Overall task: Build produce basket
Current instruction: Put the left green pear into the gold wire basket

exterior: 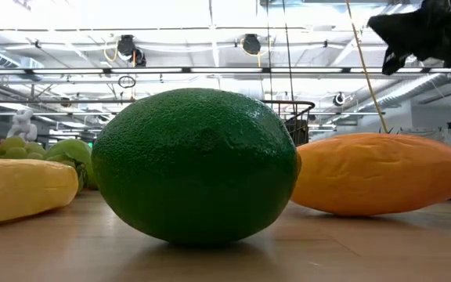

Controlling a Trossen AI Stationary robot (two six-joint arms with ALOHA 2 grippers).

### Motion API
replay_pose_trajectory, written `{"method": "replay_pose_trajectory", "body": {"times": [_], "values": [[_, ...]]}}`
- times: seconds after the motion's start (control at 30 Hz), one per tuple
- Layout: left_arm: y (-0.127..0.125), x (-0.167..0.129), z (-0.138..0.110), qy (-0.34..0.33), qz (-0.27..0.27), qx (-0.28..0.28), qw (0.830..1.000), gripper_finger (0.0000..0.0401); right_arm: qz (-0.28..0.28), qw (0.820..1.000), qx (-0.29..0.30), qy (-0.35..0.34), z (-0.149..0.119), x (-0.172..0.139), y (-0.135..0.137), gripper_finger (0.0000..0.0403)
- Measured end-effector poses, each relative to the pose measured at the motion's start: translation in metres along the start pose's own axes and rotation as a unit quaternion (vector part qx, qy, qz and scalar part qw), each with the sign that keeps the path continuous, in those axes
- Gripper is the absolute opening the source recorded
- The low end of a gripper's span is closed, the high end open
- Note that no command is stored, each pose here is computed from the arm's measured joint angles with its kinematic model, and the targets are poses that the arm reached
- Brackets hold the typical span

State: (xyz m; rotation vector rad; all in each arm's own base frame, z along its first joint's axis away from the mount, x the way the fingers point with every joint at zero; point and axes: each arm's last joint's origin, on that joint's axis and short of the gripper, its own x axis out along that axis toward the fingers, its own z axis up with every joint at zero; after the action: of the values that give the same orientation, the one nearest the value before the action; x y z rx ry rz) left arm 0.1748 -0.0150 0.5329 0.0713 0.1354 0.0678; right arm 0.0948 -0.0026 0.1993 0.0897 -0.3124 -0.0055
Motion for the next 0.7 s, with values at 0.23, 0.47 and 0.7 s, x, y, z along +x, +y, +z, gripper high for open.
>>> {"method": "replay_pose_trajectory", "body": {"times": [0.23,0.47,0.7], "values": [[-0.001,0.003,-0.001,0.003,0.0,-0.002,1.0,0.0015,-0.037,0.998,-0.002,0.056,0.061,0.016,0.004,0.0],[0.0,0.002,0.0,0.002,0.0,-0.001,1.0,0.0011,-0.043,0.992,-0.004,0.118,0.138,0.055,0.011,0.0],[-0.001,0.002,-0.001,0.004,-0.001,-0.009,1.0,0.0012,-0.069,0.986,0.041,0.144,0.191,0.109,0.015,0.0]]}}
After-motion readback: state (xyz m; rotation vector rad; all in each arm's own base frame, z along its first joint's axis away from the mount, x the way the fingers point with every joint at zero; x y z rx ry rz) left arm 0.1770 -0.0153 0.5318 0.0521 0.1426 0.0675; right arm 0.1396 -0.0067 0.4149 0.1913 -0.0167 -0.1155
